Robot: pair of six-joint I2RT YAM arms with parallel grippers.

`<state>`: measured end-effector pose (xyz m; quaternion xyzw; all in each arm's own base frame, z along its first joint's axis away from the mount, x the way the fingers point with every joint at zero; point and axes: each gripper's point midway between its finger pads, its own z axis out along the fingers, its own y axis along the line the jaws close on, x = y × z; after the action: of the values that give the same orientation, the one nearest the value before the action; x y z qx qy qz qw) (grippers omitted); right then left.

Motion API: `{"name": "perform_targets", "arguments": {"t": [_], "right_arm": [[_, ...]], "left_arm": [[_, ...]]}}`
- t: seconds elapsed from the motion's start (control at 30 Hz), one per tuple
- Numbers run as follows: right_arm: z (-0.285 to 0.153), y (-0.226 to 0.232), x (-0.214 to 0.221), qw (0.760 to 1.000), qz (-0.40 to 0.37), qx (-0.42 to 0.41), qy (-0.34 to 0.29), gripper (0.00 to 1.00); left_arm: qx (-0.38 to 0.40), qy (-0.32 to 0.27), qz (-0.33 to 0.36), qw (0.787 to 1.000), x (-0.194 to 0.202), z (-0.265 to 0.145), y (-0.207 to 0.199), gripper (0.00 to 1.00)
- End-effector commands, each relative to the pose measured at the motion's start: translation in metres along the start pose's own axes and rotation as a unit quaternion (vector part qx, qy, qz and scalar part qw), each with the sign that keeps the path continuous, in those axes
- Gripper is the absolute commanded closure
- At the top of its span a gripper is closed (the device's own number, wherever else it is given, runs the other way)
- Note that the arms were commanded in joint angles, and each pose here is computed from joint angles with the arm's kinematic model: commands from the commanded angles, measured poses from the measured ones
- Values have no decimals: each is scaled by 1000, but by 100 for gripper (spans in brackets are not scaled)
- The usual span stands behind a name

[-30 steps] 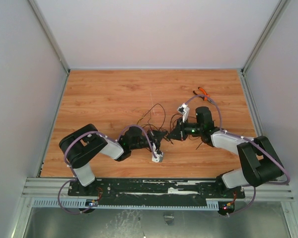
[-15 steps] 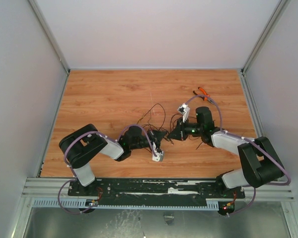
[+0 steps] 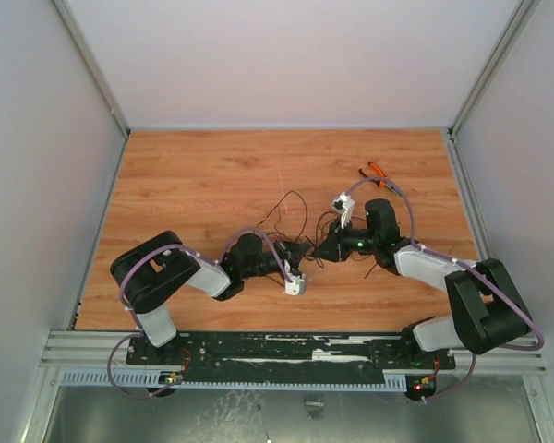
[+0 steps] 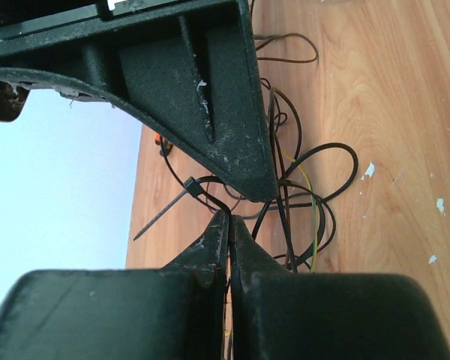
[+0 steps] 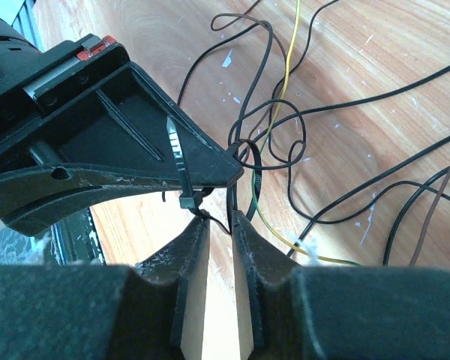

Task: Zip-tie the wires
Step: Tie the cable at the center of the board.

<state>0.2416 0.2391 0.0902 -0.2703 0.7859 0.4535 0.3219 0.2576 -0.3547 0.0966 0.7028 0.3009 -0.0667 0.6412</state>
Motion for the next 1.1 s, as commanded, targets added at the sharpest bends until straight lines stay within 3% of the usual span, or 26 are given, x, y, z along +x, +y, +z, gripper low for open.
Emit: {"name": "perform_targets", "arguments": {"t": [0.0, 0.5, 1.07], "right_arm": [[-2, -5, -7, 999, -27, 18, -18, 81], [-6, 0, -9, 999, -40, 17, -26, 71], [-11, 7, -27, 997, -57, 20, -46, 63]], "left_arm": [[-13, -35, -37, 999, -18, 8, 3, 100], [-36, -35, -124, 991, -11, 13, 10, 100], [-39, -31, -142, 989, -4, 12, 9, 100]]}}
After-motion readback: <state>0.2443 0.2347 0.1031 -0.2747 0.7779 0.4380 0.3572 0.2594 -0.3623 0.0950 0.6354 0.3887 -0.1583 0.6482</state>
